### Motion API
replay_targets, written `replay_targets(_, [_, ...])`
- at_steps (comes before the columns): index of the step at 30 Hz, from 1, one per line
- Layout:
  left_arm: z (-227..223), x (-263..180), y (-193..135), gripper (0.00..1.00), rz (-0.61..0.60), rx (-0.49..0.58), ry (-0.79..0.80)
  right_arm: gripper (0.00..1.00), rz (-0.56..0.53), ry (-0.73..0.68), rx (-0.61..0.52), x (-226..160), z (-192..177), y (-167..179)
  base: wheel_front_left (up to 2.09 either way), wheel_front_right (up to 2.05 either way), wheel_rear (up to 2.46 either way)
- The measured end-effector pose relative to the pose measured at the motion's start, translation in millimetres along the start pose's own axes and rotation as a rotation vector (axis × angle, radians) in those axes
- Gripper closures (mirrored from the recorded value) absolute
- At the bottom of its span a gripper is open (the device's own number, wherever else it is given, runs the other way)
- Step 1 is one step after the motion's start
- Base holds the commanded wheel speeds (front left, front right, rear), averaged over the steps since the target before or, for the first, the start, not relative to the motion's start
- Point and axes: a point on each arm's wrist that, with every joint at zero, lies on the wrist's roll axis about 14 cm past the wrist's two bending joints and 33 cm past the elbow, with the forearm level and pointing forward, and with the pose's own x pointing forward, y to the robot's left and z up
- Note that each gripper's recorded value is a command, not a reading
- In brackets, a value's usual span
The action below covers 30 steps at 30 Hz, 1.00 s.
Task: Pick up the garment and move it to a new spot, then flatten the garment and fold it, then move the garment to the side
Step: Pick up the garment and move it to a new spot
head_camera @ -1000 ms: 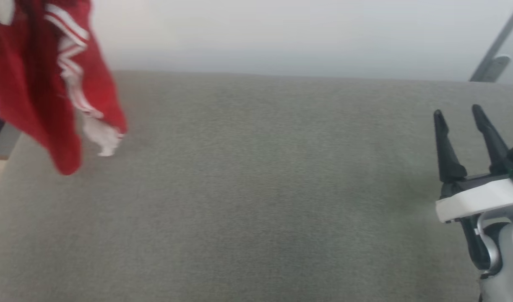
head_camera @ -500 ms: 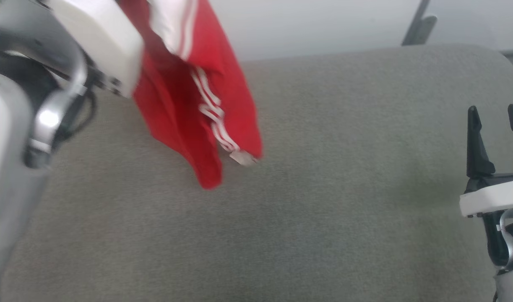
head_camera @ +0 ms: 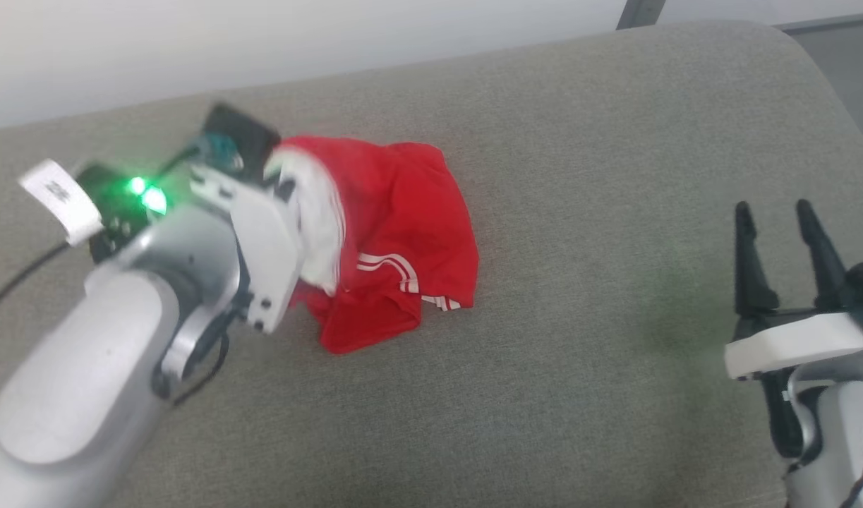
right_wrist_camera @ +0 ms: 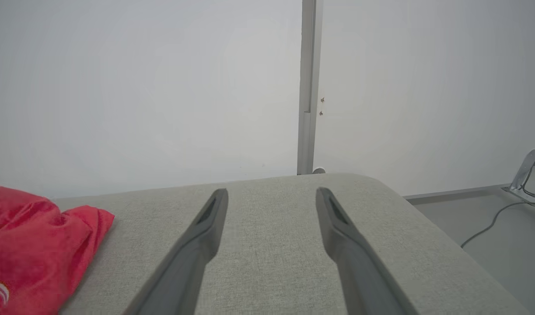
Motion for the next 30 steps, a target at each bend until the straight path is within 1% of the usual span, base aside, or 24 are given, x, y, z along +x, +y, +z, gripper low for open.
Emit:
replay_targets(1, [-15, 3, -2, 1.00, -0.006, -0.009, 0.042, 0.00, 0.001, 0.005, 0.005, -1, -2, 2, 0.00, 0.00, 0.00])
replay_targets(2, [-44, 6, -6, 1.00, -0.018, -0.032, 0.129, 0.00, 0.004, 0.010, 0.012, -2, -4, 5, 0.00, 0.00, 0.00])
replay_targets(3, [-59, 6, -8, 1.00, -0.026, -0.049, 0.176, 0.00, 0.005, 0.013, 0.014, -3, -5, 6, 0.00, 0.00, 0.00])
replay_targets(10, [-140, 0, -16, 1.00, -0.036, -0.116, 0.413, 0.00, 0.024, 0.028, 0.030, -6, -10, 14, 0.00, 0.00, 0.00])
replay_targets(15, [-175, -4, -24, 1.00, -0.047, -0.175, 0.508, 0.00, 0.045, 0.019, 0.032, -6, -6, 20, 0.00, 0.00, 0.00])
replay_targets(18, [-182, -3, -26, 1.00, -0.045, -0.200, 0.515, 0.00, 0.054, 0.006, 0.027, -5, -1, 21, 0.00, 0.00, 0.00])
replay_targets(19, [-183, -3, -26, 0.98, -0.041, -0.215, 0.511, 0.00, 0.057, 0.002, 0.026, -5, 0, 22, 0.00, 0.00, 0.00])
replay_targets(20, [-182, -2, -26, 0.75, -0.036, -0.219, 0.503, 0.00, 0.059, -0.001, 0.025, -6, 2, 22, 0.00, 0.00, 0.00])
replay_targets(21, [-182, -2, -25, 0.55, -0.031, -0.220, 0.494, 0.00, 0.062, -0.005, 0.024, -6, 4, 22, 0.00, 0.00, 0.00])
replay_targets(22, [-181, -3, -25, 0.15, -0.028, -0.224, 0.488, 0.00, 0.064, -0.010, 0.023, -7, 6, 22, 0.00, 0.00, 0.00])
replay_targets(23, [-180, -3, -26, 0.00, -0.031, -0.228, 0.483, 0.00, 0.067, -0.015, 0.022, -7, 8, 23, 0.00, 0.00, 0.00])
replay_targets(30, [-164, -13, -24, 0.00, -0.040, -0.239, 0.417, 0.00, 0.081, -0.036, 0.016, -12, 17, 24, 0.00, 0.00, 0.00])
